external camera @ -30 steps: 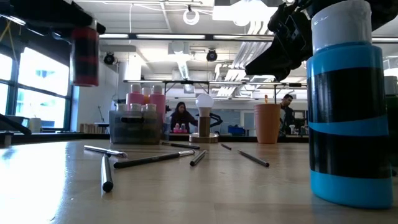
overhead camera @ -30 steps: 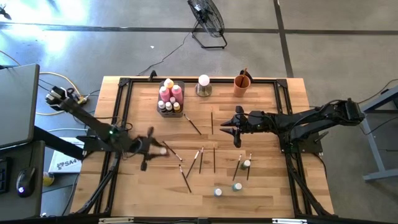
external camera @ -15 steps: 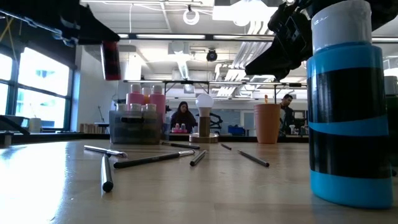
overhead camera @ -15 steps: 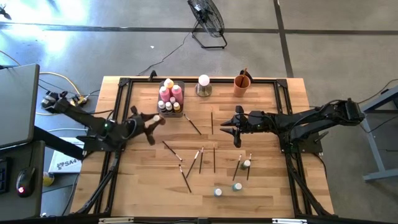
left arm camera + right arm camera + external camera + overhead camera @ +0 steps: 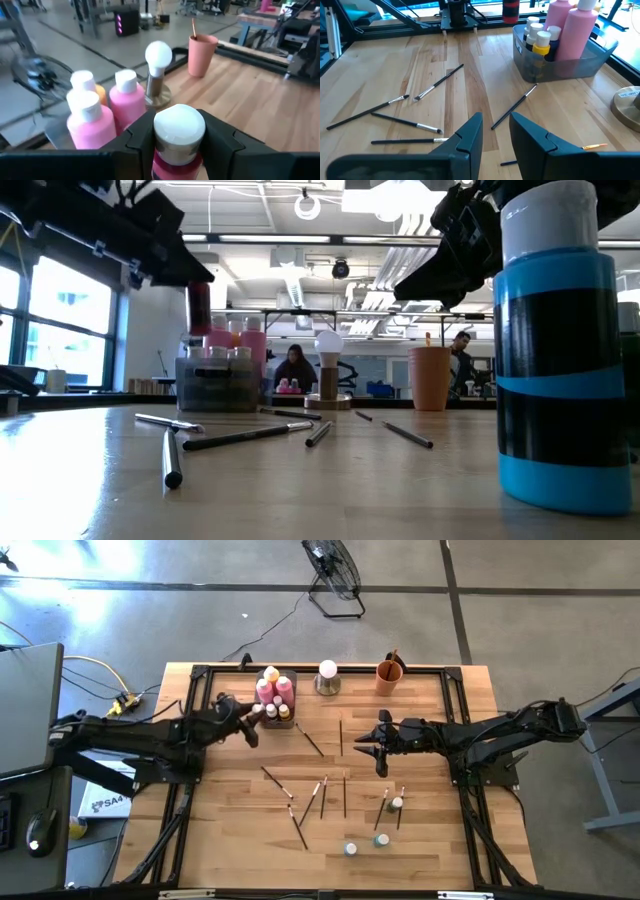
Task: Pick & Place Paint Supplies
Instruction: Put the small red paint bottle into the gray bin
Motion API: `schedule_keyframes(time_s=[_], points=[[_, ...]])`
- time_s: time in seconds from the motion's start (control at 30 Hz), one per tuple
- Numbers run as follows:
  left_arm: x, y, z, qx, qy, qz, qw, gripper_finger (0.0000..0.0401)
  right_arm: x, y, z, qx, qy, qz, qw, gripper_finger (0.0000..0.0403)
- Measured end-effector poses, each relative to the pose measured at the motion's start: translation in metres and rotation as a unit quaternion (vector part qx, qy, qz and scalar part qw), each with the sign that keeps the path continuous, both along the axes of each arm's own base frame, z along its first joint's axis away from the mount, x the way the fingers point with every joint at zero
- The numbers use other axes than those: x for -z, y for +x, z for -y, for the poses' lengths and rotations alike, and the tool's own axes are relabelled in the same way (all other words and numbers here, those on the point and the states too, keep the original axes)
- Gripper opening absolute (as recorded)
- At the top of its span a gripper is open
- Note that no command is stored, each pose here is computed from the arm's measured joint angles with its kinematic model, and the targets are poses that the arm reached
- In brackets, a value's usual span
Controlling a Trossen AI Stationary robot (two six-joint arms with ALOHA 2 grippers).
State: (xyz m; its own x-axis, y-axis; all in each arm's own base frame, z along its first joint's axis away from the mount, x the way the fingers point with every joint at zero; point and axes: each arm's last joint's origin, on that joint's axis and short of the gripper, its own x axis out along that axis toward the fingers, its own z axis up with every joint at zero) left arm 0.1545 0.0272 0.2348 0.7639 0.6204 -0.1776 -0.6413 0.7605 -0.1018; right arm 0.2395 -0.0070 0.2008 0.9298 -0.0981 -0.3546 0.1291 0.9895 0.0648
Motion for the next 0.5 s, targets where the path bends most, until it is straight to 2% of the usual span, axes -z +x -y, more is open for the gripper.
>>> schedule_keyframes(time_s=[0.2, 0.5], points=[[0.013, 0.002, -0.013, -0.028, -0.042, -0.036, 0.998, 0.0120, 0.000, 0.000, 0.000, -0.003, -0.009, -0.001, 1.000, 0.0091], [0.018, 0.005, -0.023, -0.060, -0.051, -0.045, 0.996, 0.0120, 0.000, 0.000, 0.000, -0.003, -0.009, -0.001, 1.000, 0.0091]])
